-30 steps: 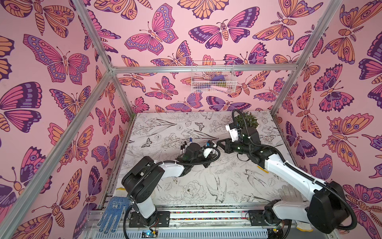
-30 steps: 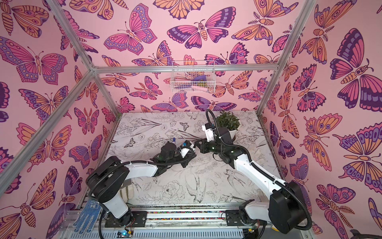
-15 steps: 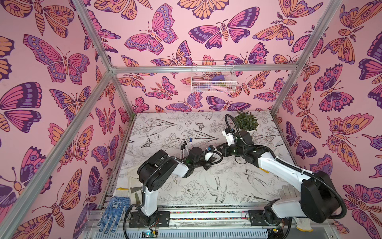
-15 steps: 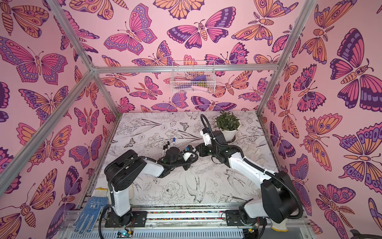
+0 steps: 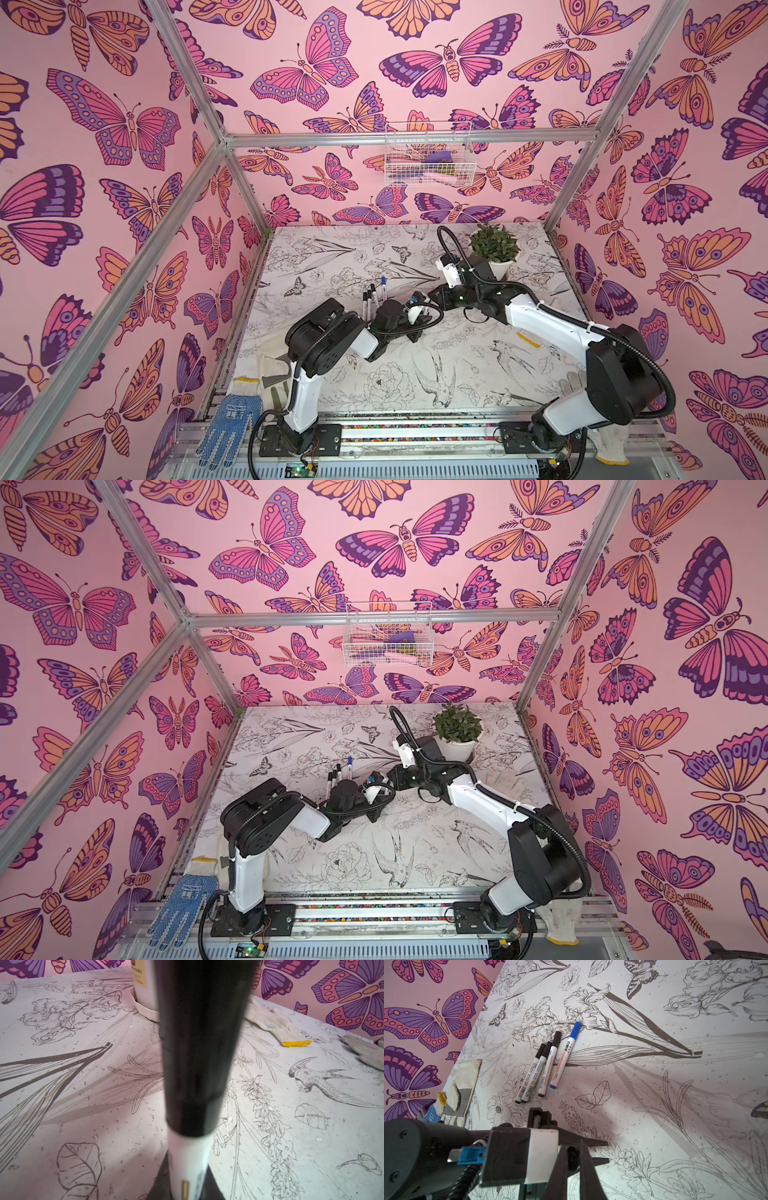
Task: Insert the pens into the pen caps
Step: 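Press the cap further down with the right gripper while the left holds the marker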
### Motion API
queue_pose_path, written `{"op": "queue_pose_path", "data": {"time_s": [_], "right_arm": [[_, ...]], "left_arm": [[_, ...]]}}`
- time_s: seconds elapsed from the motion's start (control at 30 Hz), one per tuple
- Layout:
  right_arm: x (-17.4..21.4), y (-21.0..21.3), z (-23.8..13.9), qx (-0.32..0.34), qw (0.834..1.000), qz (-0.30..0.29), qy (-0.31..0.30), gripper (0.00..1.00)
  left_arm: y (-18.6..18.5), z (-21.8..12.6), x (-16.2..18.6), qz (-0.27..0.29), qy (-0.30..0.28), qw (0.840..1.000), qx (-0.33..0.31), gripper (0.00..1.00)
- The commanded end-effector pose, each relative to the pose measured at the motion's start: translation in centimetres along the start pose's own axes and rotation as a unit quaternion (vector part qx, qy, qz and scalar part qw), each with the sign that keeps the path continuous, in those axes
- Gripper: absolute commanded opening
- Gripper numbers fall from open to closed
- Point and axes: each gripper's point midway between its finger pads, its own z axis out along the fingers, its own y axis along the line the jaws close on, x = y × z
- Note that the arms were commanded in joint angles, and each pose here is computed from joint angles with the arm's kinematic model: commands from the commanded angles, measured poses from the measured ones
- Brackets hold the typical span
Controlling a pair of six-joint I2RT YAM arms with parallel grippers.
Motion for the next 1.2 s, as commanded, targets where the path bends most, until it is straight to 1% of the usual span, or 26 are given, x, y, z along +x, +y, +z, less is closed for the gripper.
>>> {"op": "queue_pose_path", "data": {"time_s": [0.0,0.2,0.4,0.53,0.6,0.63,0.7,0.8,0.9,0.97,1.07,1.17], "right_arm": [[21.3,-0.9,-1.6,0.033,0.918,0.095,0.383,0.0],[24.1,-1.7,-2.0,0.066,0.894,0.088,0.434,0.0],[27.5,-3.2,-2.8,0.099,0.868,0.114,0.472,0.0],[28.0,-3.5,-2.9,0.105,0.864,0.119,0.478,0.0],[28.2,-3.6,-2.9,0.103,0.86,0.129,0.483,0.0],[28.1,-3.6,-2.9,0.101,0.86,0.133,0.482,0.0],[27.5,-3.7,-2.8,0.092,0.866,0.151,0.468,0.0],[25.2,-3.2,-2.3,0.058,0.883,0.189,0.426,0.0],[22.4,-2.3,-2.1,0.024,0.898,0.202,0.391,0.0],[21.0,-1.7,-2.1,0.01,0.905,0.198,0.378,0.0],[20.1,-1.5,-2.1,0.008,0.909,0.192,0.371,0.0],[20.0,-2.0,-2.3,0.01,0.909,0.202,0.364,0.0]], "left_arm": [[3.2,-1.2,-8.2,0.015,-0.145,0.987,-0.066,0.0],[3.3,-1.4,-8.1,0.014,-0.144,0.987,-0.066,0.0],[3.8,-1.5,-8.3,0.013,-0.148,0.986,-0.072,0.0],[4.0,-1.5,-8.2,0.009,-0.148,0.986,-0.076,0.0],[3.8,-1.7,-8.8,0.011,-0.154,0.985,-0.072,0.0],[3.8,-1.9,-9.4,0.012,-0.161,0.984,-0.071,0.0],[3.6,-2.6,-10.9,0.009,-0.177,0.982,-0.059,0.0],[2.9,-4.3,-13.8,0.009,-0.205,0.978,-0.024,0.0],[1.7,-5.6,-15.9,0.015,-0.207,0.978,0.019,0.0],[0.4,-6.3,-17.2,0.026,-0.207,0.977,0.046,0.0],[-1.2,-7.6,-19.0,0.033,-0.208,0.974,0.08,0.0],[-2.1,-9.1,-20.5,0.042,-0.215,0.972,0.087,0.0]]}}
